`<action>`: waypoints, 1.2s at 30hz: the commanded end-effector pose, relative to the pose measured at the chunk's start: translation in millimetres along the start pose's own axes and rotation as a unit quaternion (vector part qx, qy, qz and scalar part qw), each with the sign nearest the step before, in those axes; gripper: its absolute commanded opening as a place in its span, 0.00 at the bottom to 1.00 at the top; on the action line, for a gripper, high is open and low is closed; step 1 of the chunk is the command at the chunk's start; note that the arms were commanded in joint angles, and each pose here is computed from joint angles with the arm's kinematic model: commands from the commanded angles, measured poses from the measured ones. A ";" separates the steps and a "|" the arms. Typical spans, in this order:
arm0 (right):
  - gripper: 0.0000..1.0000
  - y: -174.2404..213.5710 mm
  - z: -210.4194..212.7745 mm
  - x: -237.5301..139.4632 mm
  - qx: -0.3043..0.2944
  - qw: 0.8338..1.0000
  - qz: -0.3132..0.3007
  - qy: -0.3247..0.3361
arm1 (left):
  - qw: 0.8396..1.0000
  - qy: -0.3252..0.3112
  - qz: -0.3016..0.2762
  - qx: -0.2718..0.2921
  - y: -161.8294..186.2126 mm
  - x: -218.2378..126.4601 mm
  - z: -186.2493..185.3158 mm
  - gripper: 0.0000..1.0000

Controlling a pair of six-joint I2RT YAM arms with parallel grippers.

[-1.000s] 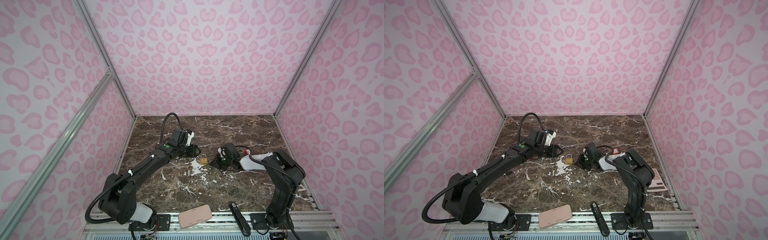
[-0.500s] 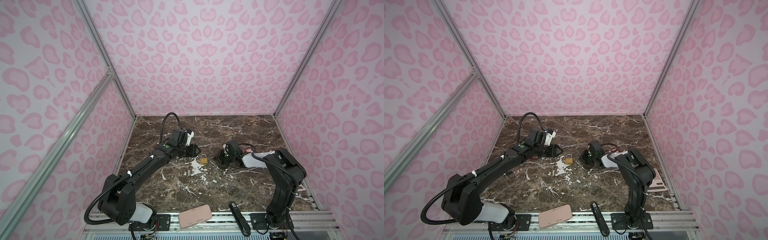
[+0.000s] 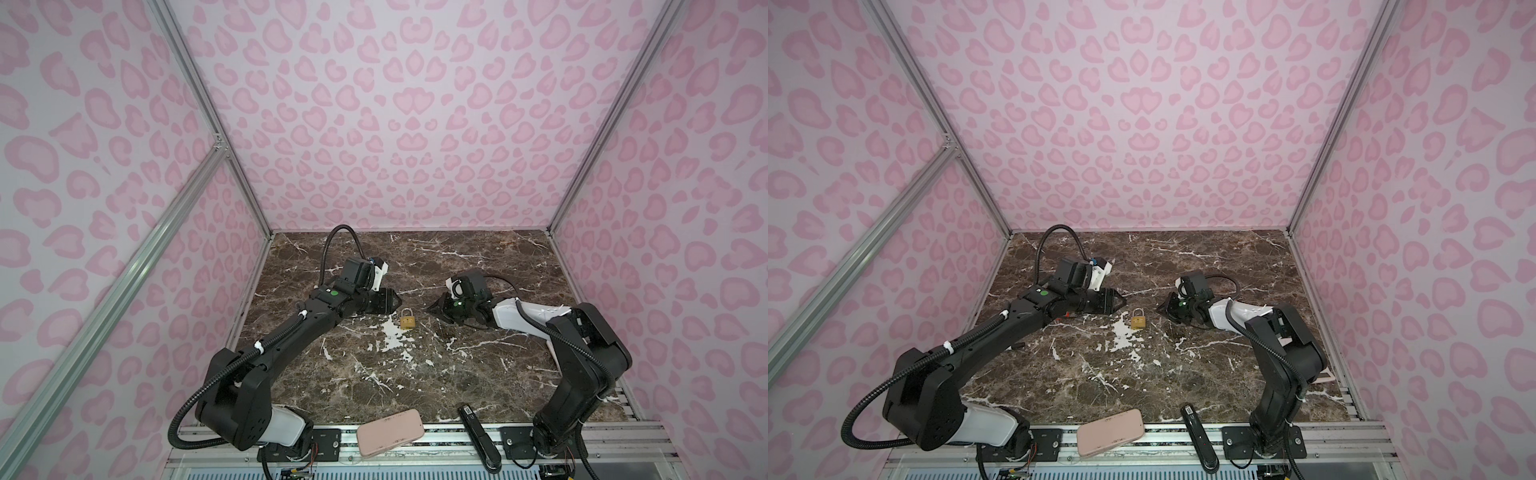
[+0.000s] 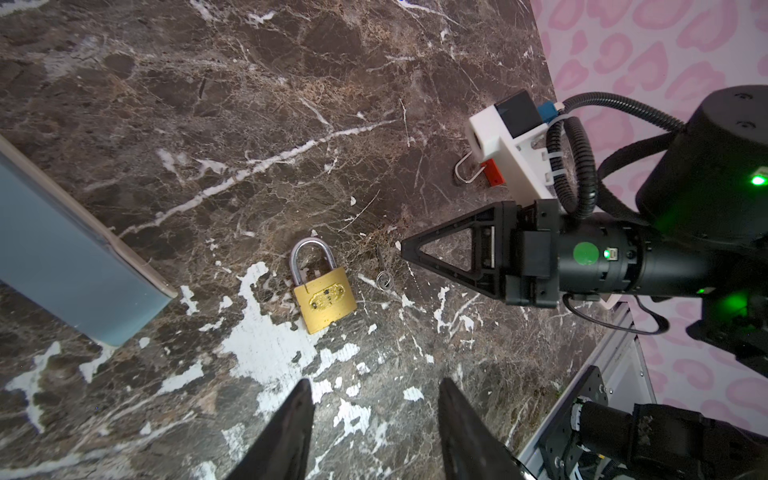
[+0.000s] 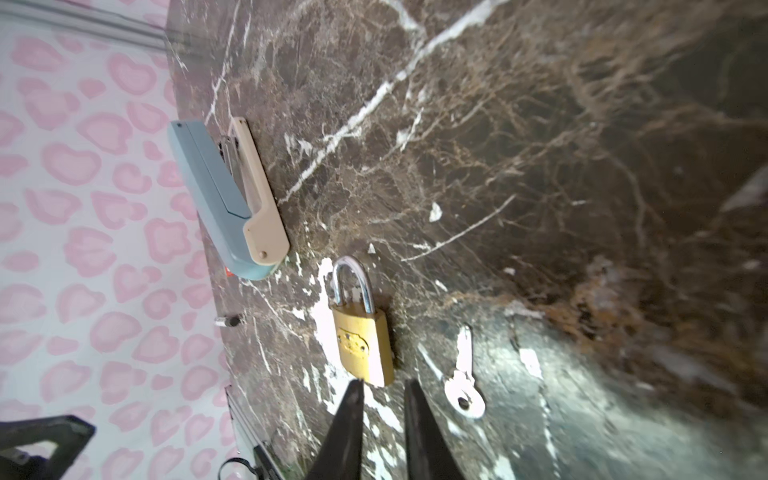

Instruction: Lock with the key

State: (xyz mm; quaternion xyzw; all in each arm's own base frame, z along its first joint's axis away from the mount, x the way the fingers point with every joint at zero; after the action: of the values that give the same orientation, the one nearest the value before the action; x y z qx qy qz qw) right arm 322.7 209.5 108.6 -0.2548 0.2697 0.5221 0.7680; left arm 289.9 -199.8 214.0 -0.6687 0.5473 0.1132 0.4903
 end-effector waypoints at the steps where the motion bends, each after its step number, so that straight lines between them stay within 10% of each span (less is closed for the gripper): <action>1: 0.21 6.8 -18.7 1.9 -0.021 0.998 0.045 0.028 | 1.000 0.014 -0.016 0.007 -7.9 -1.9 -4.5 0.51; 36: 0.16 12.9 -29.8 32.6 -0.011 0.996 0.085 0.023 | 1.000 0.016 -0.015 -0.001 -5.2 -4.3 -3.1 0.51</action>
State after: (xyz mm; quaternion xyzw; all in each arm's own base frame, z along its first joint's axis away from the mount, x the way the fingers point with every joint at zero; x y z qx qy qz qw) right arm 316.5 220.8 67.6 -0.2441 0.2799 0.6000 0.7086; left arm 291.6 -200.4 214.6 -0.6760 0.5492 0.1107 0.4788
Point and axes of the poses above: each gripper's point midway between its finger pads, its own x axis out along the fingers, its own z axis along the line the jaws close on, y = z × x, the point moved 7 cm from there along -x, back along the fingers, and after that the axes turned 3 degrees about x, right-handed, at the moved point
